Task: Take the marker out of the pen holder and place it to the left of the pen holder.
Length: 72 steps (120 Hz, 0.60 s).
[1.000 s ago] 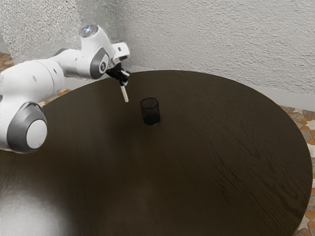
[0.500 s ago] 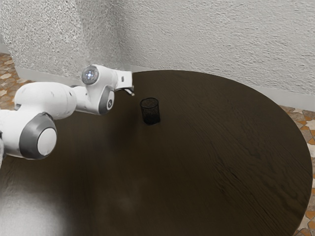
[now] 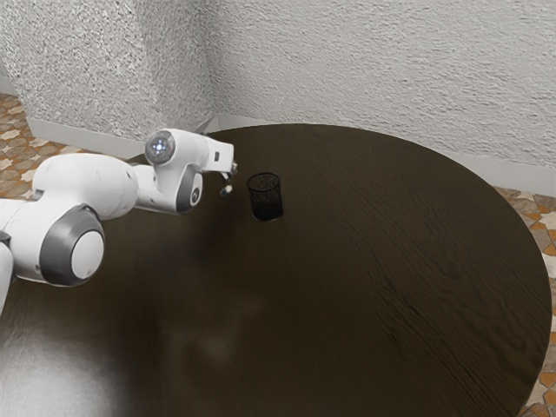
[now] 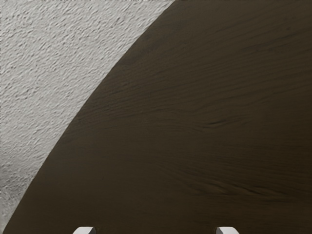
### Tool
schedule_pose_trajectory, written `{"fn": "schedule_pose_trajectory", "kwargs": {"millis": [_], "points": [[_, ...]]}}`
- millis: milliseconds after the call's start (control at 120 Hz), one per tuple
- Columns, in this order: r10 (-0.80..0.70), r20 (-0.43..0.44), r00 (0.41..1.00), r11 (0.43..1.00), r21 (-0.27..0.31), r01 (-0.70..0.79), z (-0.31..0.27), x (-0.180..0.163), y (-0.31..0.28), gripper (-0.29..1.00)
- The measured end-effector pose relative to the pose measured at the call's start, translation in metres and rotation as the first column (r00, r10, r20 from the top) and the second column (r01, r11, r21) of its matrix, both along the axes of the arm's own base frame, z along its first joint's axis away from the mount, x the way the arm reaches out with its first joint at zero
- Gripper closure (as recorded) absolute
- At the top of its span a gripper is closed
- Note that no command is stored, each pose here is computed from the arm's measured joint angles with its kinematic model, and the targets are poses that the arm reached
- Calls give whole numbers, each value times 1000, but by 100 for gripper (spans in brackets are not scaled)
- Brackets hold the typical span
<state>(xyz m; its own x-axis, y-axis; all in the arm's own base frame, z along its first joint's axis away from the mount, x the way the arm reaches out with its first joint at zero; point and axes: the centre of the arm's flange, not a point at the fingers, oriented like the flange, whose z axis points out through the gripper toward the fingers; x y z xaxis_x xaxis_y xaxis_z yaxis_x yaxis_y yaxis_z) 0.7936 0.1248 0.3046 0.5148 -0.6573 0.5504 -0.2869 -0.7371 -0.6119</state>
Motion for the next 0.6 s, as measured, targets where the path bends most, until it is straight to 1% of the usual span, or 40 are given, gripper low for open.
{"fn": "schedule_pose_trajectory", "kwargs": {"millis": [75, 125, 158, 200, 258, 375, 433, 500, 550, 600], "points": [[-4, 25, 1000, 1000, -5, 4, 39, -6, -6, 24], [-2, 13, 1000, 1000, -25, 2, 79, -19, -13, 20], [1, -11, 1000, 999, -43, -2, 105, -25, -16, 17], [10, -66, 998, 997, -72, -14, 130, -31, -19, 14], [22, -178, 984, 993, -110, -43, 166, -43, -23, 11], [58, -380, 923, 973, -184, -137, 241, -85, -30, 7], [65, -436, 898, 962, -210, -172, 287, -114, -43, 6], [86, -490, 867, 949, -225, -221, 330, -148, -51, 5], [103, -537, 837, 937, -229, -262, 344, -167, -54, 4], [123, -585, 801, 924, -228, -308, 346, -178, -51, 4]]}}
